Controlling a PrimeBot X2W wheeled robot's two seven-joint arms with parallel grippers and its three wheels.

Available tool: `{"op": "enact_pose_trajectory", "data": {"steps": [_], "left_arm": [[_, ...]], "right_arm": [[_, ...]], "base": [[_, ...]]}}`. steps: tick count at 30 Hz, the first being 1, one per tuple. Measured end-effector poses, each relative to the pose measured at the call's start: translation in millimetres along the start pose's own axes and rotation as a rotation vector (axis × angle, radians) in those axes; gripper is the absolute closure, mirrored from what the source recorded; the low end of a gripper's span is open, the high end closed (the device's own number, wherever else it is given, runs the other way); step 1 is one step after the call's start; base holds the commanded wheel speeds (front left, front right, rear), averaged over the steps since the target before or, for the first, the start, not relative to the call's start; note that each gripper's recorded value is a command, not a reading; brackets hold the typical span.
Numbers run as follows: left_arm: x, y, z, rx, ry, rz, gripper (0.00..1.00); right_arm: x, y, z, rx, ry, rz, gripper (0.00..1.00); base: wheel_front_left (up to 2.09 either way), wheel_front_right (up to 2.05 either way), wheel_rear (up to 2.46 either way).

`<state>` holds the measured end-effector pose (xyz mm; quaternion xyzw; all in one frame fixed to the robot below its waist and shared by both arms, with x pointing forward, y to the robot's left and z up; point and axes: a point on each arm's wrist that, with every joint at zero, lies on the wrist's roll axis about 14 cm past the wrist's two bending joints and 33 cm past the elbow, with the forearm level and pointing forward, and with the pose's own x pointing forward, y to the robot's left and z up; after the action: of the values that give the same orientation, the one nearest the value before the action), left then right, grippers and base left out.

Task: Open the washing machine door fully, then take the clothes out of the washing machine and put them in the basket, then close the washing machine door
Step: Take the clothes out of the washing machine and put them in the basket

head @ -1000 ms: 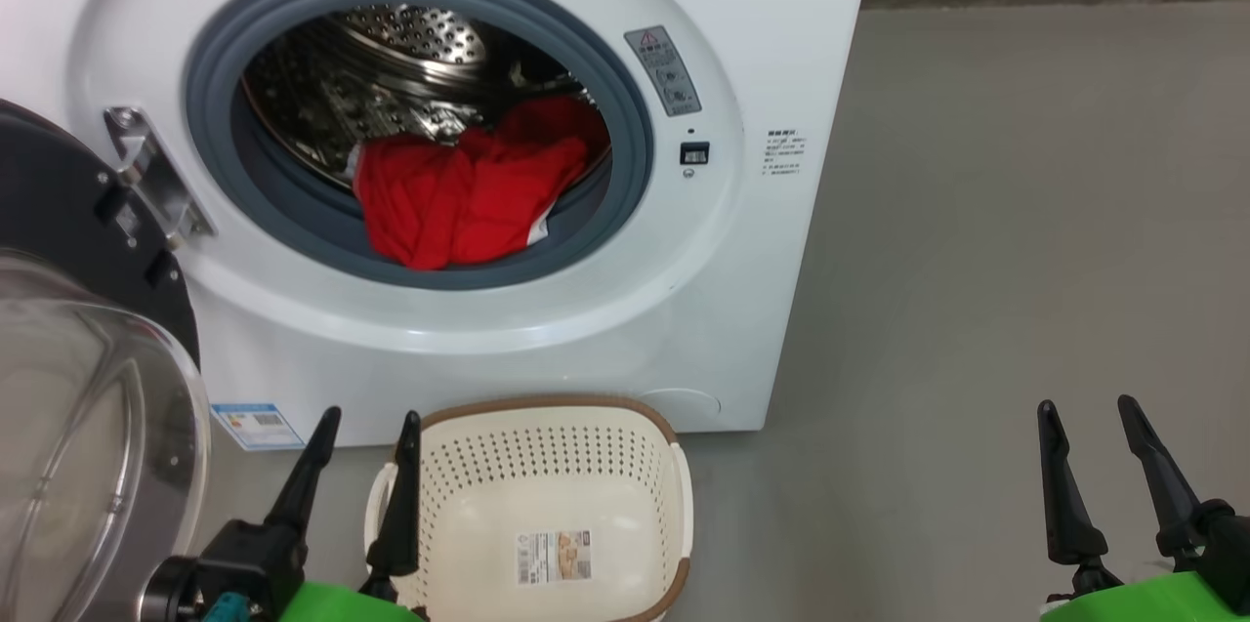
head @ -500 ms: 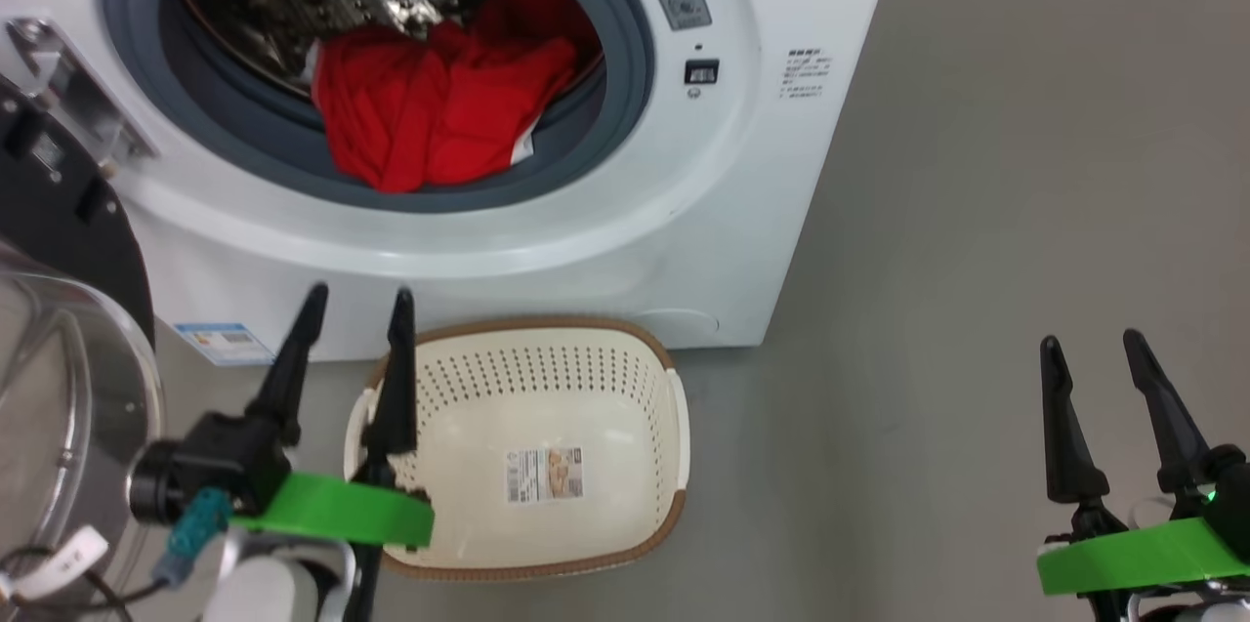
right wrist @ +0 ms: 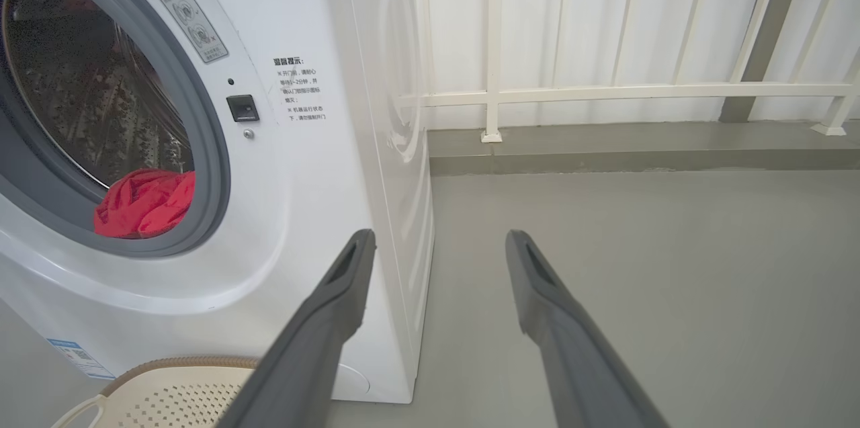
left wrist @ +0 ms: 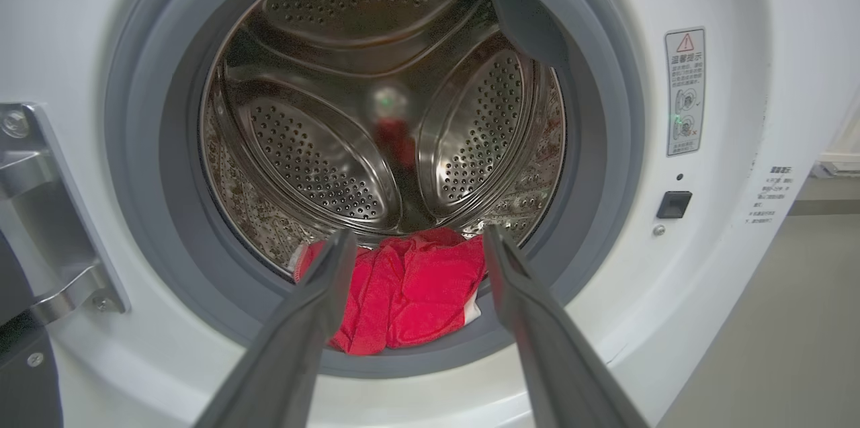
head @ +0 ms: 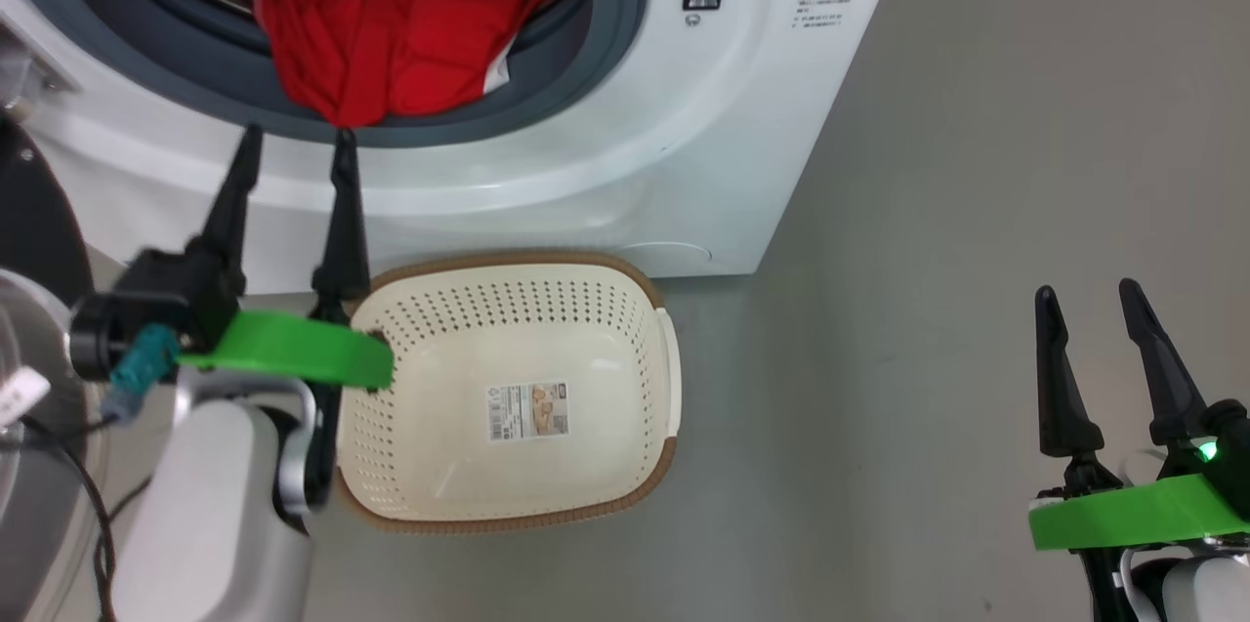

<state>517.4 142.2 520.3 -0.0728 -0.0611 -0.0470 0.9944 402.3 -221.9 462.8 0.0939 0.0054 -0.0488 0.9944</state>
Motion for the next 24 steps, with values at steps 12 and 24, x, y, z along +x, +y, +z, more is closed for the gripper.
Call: {"op": "enact_pose_trajectory", "data": {"steps": [12, 24], "left_arm": [[56, 7, -15, 0.019, 0.03, 0.015, 0.0], [102, 4, -37, 0.141, 0.085, -0.01, 0.0]], "right_arm": [[9, -9, -18, 0.004, 0.043, -0.028, 0.0], [16, -21, -31, -0.01, 0.072, -0.061, 0.0]], "base": [[0.0, 0.0, 0.0], [0.0, 0.0, 0.0]]}}
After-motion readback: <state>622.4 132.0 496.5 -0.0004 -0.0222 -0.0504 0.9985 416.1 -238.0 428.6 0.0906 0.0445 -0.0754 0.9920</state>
